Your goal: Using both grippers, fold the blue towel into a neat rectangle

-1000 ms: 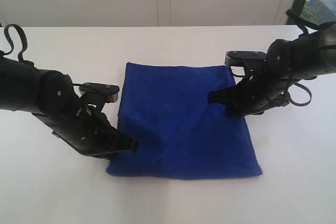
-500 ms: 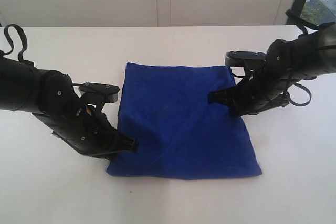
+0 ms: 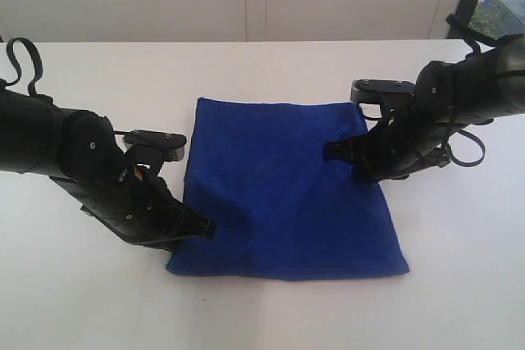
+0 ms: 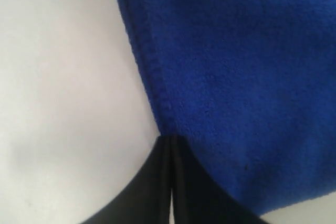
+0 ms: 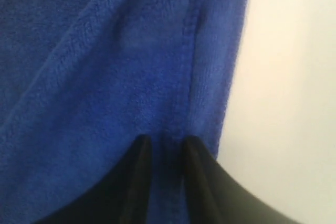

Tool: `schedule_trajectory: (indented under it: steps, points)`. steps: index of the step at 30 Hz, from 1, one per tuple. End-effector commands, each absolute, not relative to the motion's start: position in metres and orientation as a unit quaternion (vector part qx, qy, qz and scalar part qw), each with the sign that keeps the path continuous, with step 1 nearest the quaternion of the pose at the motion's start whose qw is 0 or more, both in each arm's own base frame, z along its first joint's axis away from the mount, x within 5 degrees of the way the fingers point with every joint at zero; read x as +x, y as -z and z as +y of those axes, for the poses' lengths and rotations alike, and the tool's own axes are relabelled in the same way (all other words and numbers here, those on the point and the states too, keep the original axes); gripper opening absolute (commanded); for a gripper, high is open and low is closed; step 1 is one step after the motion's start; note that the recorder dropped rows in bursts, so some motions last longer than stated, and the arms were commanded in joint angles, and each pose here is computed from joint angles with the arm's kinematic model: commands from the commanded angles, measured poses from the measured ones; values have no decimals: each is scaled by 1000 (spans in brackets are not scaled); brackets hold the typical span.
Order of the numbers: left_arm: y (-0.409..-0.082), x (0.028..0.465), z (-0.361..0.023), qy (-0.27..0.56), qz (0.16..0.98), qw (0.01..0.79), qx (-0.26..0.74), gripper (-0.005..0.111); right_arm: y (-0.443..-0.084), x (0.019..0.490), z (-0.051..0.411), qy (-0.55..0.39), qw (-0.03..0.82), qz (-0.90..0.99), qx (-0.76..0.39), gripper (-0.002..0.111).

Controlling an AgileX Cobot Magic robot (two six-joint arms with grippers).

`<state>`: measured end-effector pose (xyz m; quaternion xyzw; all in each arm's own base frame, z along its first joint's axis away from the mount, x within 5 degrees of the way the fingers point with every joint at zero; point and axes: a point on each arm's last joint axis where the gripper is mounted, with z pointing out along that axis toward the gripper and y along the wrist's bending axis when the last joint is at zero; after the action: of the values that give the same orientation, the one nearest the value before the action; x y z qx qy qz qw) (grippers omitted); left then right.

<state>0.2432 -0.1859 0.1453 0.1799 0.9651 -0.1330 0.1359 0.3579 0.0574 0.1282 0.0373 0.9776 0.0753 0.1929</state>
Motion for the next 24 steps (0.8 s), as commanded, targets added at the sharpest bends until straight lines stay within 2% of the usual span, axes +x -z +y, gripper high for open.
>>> schedule_trajectory:
  steps: [1, 9, 15, 24]
  points:
    - [-145, 241, -187, 134, 966, 125, 182, 0, -126, 357, 57, -72, 188, 979, 29, 23]
    - [-145, 241, -187, 134, 966, 125, 182, 0, -128, 358, 57, -72, 197, 977, 29, 9]
    - [-145, 241, -187, 134, 966, 125, 182, 0, -147, 358, 57, -76, 225, 971, 28, 8]
    - [-145, 241, -187, 134, 966, 125, 182, 0, -146, 357, 57, -76, 221, 972, 28, 8]
